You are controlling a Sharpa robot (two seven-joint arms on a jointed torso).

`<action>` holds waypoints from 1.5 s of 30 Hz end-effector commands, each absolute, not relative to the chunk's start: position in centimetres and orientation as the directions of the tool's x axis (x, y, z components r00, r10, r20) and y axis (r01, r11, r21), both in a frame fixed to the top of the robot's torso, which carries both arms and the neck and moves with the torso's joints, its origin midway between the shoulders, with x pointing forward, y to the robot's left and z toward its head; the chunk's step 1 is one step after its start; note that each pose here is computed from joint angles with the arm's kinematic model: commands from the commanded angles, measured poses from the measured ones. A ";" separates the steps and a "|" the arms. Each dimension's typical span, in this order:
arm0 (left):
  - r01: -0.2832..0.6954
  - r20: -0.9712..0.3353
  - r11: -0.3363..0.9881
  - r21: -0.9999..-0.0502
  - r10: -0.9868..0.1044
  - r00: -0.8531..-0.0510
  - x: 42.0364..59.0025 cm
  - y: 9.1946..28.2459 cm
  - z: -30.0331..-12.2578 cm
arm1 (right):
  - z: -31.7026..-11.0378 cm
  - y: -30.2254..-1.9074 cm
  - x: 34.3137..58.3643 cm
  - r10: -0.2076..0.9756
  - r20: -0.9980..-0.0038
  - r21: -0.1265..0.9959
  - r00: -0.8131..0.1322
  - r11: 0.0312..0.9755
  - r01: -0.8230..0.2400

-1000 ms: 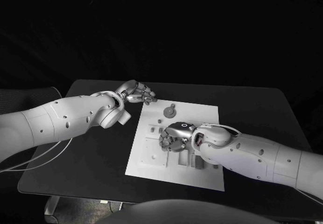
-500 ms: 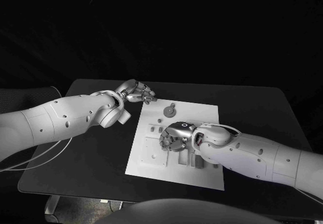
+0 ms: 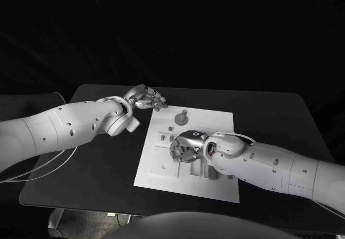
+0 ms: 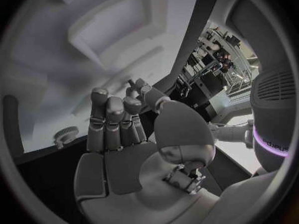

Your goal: Assemble the parts on the task board

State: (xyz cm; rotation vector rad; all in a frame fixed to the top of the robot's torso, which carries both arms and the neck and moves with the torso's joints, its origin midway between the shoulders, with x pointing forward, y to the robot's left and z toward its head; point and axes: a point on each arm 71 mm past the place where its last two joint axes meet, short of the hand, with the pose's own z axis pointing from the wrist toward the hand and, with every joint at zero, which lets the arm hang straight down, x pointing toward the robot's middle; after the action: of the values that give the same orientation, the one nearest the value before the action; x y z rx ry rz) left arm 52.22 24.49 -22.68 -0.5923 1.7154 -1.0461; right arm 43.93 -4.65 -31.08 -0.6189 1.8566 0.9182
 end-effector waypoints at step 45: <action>0.082 -0.497 0.505 -0.859 -0.787 -0.366 52.3 25.4 -22.6 | -23.8 -13.2 46.4 0.231 -0.894 0.434 -0.384 0.664 -0.609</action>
State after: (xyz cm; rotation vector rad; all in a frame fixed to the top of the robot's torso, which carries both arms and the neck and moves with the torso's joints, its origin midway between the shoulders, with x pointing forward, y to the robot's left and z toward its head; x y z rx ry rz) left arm 52.33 25.52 -22.70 -0.6038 1.7090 -1.0248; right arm 46.57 -13.26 -23.85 -0.3605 1.7453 0.8883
